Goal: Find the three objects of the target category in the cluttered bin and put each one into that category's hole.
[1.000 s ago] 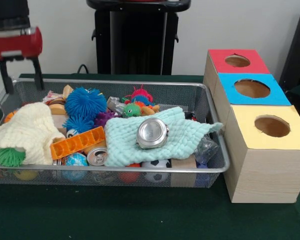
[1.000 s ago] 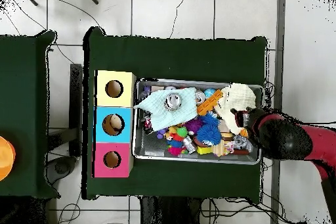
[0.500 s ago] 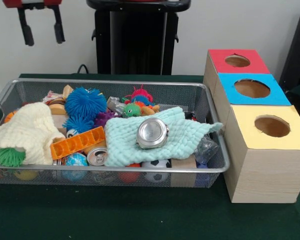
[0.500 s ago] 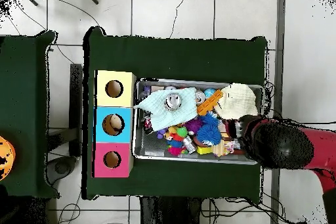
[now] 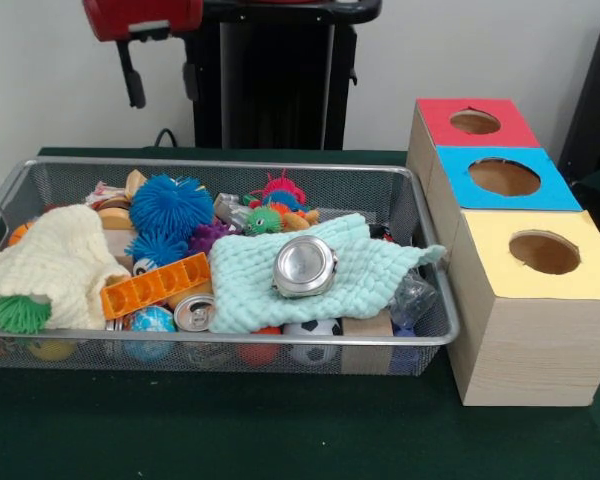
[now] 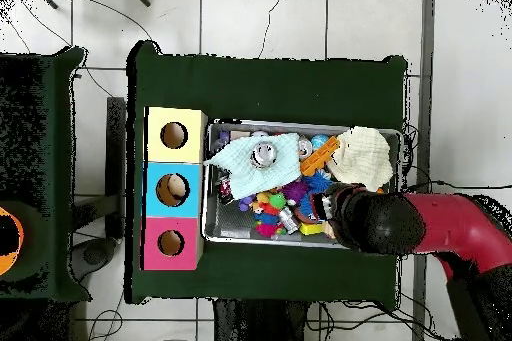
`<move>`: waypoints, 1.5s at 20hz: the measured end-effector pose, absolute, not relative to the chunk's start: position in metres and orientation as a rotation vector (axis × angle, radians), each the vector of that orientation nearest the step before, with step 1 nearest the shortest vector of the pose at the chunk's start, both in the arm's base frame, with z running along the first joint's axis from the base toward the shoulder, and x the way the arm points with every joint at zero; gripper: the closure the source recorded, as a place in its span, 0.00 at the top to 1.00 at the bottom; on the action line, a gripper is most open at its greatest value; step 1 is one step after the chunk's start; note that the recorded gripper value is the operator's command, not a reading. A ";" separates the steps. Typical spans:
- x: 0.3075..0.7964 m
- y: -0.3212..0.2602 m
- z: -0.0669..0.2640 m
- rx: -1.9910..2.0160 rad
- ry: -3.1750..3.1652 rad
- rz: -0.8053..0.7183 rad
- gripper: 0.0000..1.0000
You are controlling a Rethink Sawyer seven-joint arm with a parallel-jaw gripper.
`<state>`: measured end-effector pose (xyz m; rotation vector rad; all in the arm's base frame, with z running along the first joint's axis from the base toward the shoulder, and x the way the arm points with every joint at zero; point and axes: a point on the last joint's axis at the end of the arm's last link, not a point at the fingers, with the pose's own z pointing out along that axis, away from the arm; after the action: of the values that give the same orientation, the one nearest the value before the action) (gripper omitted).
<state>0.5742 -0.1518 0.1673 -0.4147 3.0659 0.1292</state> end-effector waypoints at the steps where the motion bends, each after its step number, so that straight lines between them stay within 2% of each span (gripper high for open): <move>1: 0.570 -0.150 0.163 -0.428 3.073 0.129 1.00; 9: 0.523 -0.146 0.118 -0.496 3.081 0.111 1.00; 15: 0.495 -0.155 0.102 -0.459 3.080 0.136 1.00; 30: 0.455 -0.204 0.101 -0.288 3.129 0.139 1.00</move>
<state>0.4555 -0.2040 0.1014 -0.2879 3.1285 0.1387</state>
